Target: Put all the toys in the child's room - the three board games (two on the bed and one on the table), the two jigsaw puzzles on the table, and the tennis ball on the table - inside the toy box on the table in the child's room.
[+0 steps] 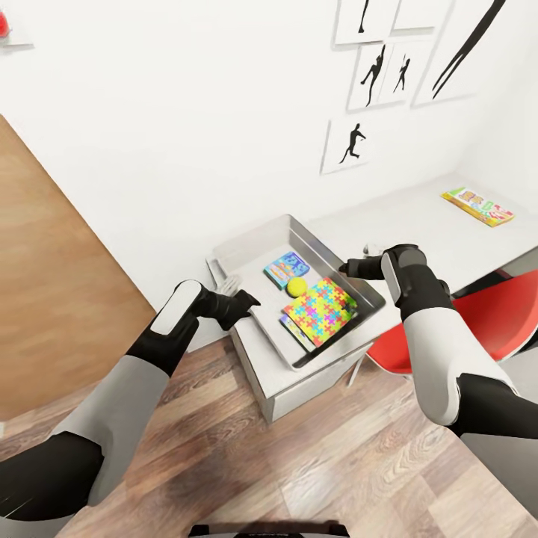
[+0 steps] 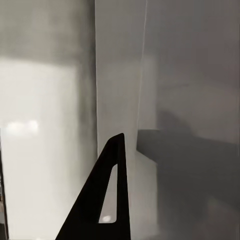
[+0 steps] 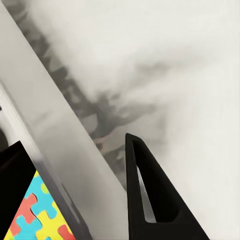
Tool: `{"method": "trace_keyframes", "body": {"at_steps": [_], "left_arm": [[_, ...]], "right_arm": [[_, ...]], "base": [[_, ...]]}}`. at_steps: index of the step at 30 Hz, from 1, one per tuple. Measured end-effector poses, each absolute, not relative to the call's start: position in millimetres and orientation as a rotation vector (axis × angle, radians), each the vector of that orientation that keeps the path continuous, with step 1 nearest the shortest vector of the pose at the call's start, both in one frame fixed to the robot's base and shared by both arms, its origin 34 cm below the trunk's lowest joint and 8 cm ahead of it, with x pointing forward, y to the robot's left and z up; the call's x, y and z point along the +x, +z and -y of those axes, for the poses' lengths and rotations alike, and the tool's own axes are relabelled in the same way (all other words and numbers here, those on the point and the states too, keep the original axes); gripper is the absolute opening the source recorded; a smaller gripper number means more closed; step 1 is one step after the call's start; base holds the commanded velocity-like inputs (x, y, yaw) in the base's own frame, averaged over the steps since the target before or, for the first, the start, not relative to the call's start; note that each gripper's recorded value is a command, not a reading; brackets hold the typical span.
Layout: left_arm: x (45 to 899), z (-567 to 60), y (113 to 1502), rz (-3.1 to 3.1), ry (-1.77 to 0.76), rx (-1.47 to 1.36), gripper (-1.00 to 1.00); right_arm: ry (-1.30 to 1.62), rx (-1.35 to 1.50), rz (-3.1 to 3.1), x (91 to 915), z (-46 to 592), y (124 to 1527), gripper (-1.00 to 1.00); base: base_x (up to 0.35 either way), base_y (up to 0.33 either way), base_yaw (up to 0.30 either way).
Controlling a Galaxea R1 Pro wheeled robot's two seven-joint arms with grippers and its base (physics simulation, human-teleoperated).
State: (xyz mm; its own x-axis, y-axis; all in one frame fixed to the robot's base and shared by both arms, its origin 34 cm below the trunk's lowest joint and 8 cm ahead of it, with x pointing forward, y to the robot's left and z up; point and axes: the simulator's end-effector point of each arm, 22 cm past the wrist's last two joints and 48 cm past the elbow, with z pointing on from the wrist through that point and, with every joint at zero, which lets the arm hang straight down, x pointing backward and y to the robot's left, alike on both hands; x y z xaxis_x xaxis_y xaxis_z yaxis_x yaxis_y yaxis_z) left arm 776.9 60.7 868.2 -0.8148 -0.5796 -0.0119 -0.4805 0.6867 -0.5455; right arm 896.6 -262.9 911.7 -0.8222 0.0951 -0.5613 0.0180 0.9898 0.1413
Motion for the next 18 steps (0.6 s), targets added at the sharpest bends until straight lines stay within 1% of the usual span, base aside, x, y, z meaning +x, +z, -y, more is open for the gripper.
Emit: {"method": "trace_keyframes", "body": {"at_steps": [1,3,4,18], "left_arm": [[777,-61,868,-2.714,-0.800,-0.862,1.00],[785,-51,869,-2.685,-0.901,-0.908,1.00],[789,-50,864,-2.687,-0.904,-0.919,1.00],[788,-51,866,-2.684,-0.906,-0.919,1.00]], "right_arm": [[0.173,0.079,-2.532,897,263,912,-1.00],[0.209,0.105,-2.536,901,260,904,-1.00],[0.236,0.118,-2.539,906,256,898,1.00],[0.243,0.120,-2.535,905,256,902,1.00]], "base": [[0.000,0.011,0.000],[0.000,0.006,0.000],[0.000,0.004,0.000],[0.000,0.001,0.000]]}}
